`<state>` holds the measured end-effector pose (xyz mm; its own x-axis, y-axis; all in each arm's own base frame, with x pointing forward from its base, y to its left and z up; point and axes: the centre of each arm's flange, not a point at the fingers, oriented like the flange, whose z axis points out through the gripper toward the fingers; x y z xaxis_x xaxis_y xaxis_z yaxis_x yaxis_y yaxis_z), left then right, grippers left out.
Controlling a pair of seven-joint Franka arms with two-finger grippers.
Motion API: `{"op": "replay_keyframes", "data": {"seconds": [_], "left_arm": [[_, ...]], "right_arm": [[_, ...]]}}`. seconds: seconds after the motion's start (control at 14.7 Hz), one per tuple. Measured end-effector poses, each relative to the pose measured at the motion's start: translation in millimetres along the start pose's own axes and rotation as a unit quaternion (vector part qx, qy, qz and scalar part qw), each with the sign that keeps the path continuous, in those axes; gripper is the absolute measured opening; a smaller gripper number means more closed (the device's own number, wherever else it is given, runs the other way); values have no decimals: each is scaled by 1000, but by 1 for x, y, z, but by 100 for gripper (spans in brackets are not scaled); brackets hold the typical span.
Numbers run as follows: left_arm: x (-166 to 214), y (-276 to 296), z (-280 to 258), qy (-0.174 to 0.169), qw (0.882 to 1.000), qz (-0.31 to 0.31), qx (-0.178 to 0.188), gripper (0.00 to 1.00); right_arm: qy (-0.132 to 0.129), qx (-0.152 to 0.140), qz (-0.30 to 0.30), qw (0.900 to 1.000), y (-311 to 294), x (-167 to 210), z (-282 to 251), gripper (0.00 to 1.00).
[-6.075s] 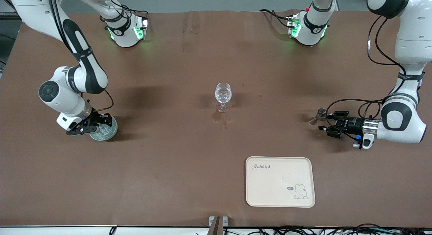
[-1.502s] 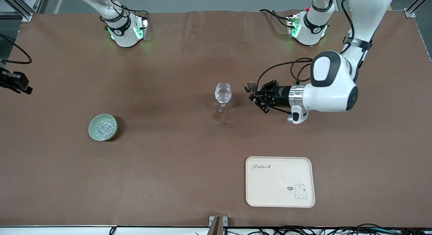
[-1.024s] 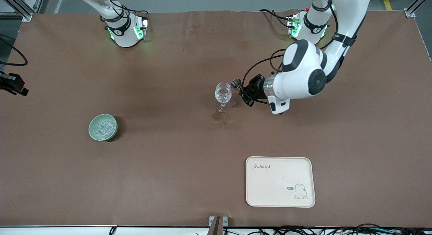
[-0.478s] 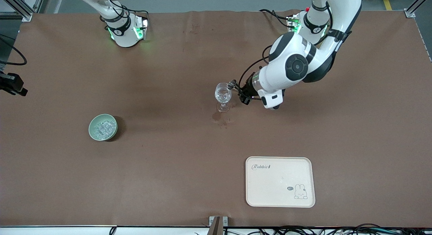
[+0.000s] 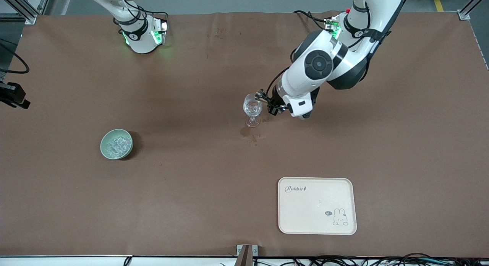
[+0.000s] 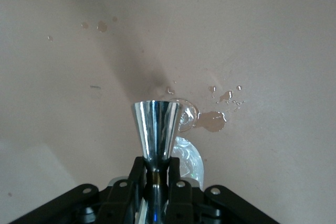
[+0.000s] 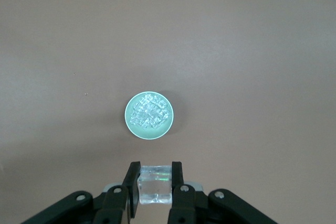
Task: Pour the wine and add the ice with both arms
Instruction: 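Tilt the jigger with the left gripper to pour into the glass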
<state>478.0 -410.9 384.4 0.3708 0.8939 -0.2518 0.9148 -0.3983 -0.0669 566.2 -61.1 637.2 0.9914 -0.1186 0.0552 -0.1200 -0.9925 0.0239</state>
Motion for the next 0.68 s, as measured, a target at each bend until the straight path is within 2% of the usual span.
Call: {"op": "replay_keyframes", "data": {"seconds": [0.2,0.68], "left_arm": [[-16,-1,-5,7,1000,1,-8,22],[-12,1,-5,22,1000,-1,-12,22]], "right_arm": [[0,0,0,1000,-1,0,0,27],[0,0,1,1000,-2,0,0,27]]}}
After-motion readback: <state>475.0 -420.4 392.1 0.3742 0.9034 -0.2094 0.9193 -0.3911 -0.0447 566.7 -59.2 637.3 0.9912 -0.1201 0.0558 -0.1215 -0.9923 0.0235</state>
